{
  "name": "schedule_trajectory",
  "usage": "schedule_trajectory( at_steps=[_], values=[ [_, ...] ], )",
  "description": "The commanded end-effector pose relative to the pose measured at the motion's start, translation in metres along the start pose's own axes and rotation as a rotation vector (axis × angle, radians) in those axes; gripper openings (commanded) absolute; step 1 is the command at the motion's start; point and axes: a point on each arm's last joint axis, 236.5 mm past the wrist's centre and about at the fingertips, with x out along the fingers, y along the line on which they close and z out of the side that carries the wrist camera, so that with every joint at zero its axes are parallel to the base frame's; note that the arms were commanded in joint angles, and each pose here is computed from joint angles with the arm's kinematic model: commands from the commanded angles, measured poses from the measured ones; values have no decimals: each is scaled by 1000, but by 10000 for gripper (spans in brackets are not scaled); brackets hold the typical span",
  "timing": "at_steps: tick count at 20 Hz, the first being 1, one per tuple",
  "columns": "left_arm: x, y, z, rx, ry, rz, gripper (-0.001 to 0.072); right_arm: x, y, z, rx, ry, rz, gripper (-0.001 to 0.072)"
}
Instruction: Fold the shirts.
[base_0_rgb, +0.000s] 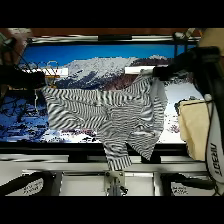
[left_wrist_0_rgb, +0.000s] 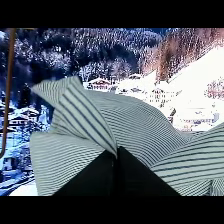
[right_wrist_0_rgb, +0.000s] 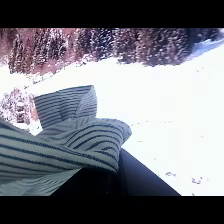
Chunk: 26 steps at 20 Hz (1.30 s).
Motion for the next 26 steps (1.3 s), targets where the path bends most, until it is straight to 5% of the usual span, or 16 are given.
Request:
schedule_trajectory(
  at_steps=[1, 9, 10, 11, 12, 13, 14, 15, 16, 26],
  values=[
    [74, -7, -15, -112, 134, -84, 49, 71, 22, -20, 110, 104, 94, 81],
    [122, -28, -35, -226, 259, -206, 58, 101, 21, -41, 122, 187, 91, 81],
    [121, -28, -35, -226, 259, -206, 224, 100, 21, -42, 122, 192, 91, 82],
    [118, -29, -36, -231, 268, -207, 617, 99, 21, -44, 121, 199, 90, 109],
    [114, -30, -38, -234, 287, -209, 716, 96, 20, -46, 118, 213, 87, 106],
    [108, -31, -38, -222, 299, -209, 716, 91, 15, -48, 105, 220, 74, 107],
    [101, -31, -35, -207, 305, -204, 715, 84, 11, -48, 88, 221, 63, 188],
    [92, -30, -30, -188, 309, -198, 716, 74, 5, -46, 65, 217, 56, 490],
    [81, -27, -25, -157, 308, -176, 716, 60, -1, -44, 19, 211, 55, 595],
    [-12, -4, -9, -12, 331, 9, 715, -79, -142, -72, 181, 240, -127, 595]
  ],
)
